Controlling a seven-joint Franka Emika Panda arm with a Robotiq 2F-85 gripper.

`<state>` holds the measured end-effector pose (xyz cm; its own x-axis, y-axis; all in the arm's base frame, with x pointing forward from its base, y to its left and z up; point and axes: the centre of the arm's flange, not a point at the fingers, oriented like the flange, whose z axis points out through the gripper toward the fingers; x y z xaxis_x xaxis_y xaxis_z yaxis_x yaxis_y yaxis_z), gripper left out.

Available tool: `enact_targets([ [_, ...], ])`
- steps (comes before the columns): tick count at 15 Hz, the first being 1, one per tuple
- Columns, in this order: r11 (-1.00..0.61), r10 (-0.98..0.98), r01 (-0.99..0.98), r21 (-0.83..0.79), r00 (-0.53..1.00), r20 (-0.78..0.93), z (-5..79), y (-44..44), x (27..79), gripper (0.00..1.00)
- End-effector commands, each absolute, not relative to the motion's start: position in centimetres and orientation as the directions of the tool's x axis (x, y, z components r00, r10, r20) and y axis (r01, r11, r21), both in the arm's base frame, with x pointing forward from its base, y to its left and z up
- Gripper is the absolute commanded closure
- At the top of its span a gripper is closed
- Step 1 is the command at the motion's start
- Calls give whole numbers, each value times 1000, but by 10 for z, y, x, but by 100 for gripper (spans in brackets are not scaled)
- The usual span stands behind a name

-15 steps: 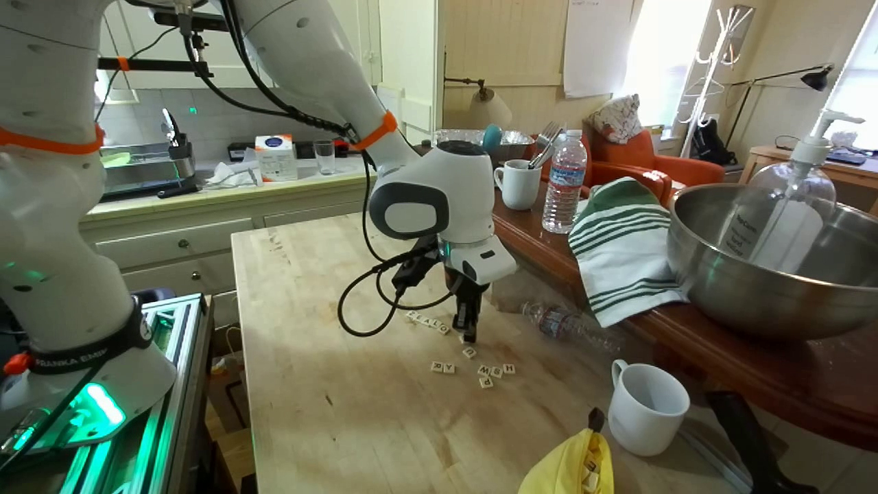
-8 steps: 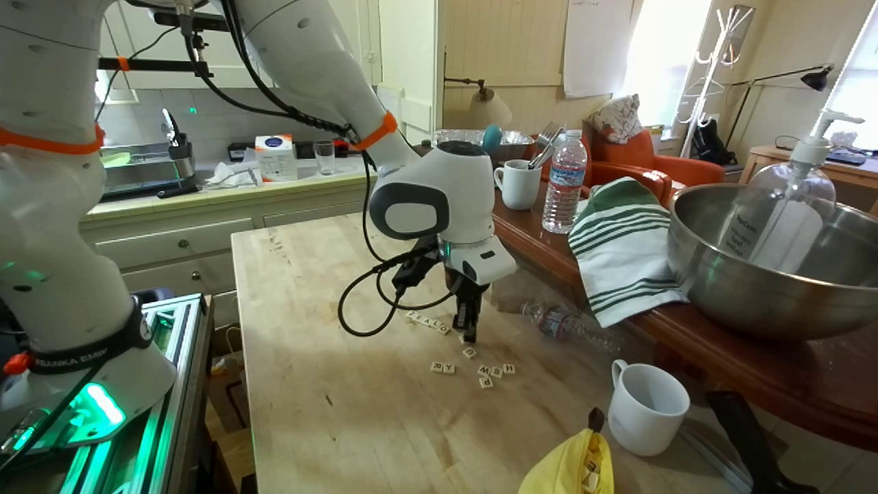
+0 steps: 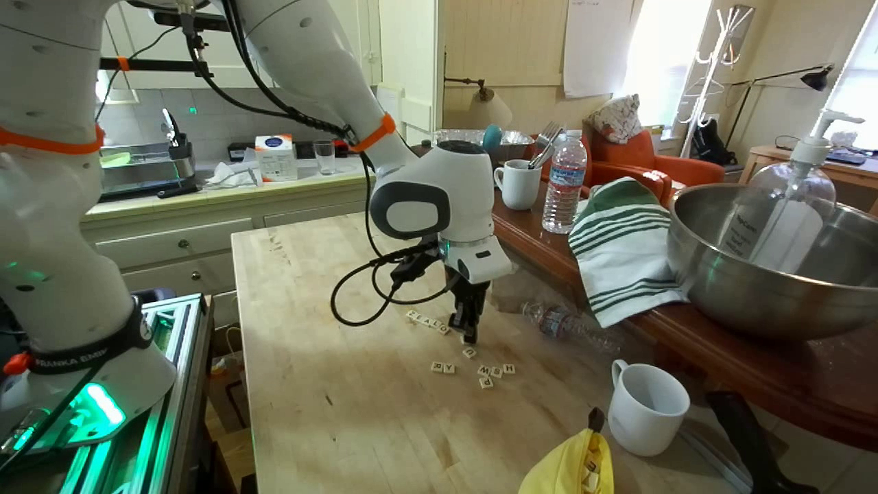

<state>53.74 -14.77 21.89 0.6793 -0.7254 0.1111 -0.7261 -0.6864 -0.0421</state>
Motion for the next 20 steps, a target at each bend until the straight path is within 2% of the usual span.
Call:
enact_targets([
  [1, -603, -793, -797, 25, 602, 91, 207, -140, 528, 100],
  [20, -452, -892, -892, 5, 452, 30, 206, -115, 520, 100],
])
